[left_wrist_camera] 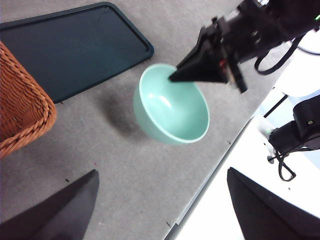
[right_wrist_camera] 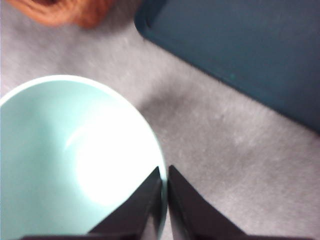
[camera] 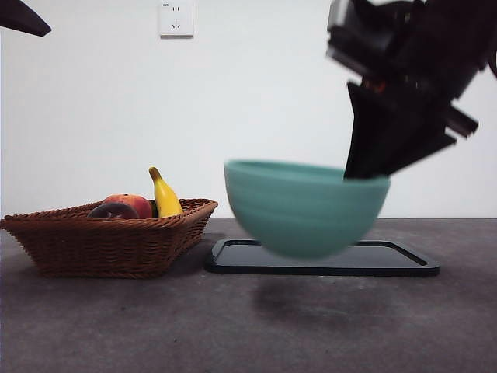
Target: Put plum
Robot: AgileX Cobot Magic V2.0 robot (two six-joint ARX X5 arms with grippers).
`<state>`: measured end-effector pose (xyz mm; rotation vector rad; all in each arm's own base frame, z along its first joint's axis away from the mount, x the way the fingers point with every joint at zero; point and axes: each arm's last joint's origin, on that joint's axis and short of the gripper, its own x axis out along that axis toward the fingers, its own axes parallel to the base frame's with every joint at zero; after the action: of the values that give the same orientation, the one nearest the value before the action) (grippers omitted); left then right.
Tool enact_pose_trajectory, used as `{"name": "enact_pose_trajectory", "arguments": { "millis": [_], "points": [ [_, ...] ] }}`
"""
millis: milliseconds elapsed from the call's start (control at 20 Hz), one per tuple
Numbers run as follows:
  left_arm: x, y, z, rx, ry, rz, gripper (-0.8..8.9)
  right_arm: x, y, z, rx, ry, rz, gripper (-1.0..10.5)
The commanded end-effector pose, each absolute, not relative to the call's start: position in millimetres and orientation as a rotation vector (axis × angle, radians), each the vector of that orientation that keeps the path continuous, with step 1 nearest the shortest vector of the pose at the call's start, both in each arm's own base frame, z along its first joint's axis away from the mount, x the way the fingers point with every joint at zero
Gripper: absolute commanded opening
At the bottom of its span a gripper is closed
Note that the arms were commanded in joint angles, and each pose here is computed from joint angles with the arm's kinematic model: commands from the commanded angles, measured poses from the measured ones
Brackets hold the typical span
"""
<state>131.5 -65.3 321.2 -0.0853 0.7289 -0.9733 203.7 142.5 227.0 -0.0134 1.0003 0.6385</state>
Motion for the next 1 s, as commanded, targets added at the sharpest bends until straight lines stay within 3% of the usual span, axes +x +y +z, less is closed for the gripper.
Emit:
{"name": "enact_pose_trajectory", "arguments": {
  "millis": [50, 400, 700, 750, 900, 1000],
  "points": [
    [132.3, -66.4, 325.0, -0.067, 0.703, -0.993, 4.02, 207.7, 147.3, 215.1, -0.014, 1.026, 0.618, 0.1],
    [132.3, -66.4, 325.0, -0.067, 0.704, -0.993, 4.02, 219.3, 156.2, 188.6, -0.053, 1.094, 0.588, 0.1],
    [132.3, -66.4, 325.0, -0.067, 0.703, -0.993, 4.02, 217.8, 157.6, 187.0, -0.077, 1.099, 0.568, 0.1],
    [132.3, -66.4, 325.0, -0.066, 0.703, -0.993, 4.02, 217.6, 157.8, 187.0, -0.079, 1.099, 0.566, 0.3],
    [132.3, -66.4, 325.0, -0.065, 0.702, -0.994, 4.02, 217.5, 157.8, 187.2, -0.077, 1.099, 0.564, 2.2],
    [132.3, -66.4, 325.0, -0.065, 0.702, -0.994, 4.02, 217.5, 157.6, 187.9, -0.073, 1.096, 0.563, 2.3]
  ]
}}
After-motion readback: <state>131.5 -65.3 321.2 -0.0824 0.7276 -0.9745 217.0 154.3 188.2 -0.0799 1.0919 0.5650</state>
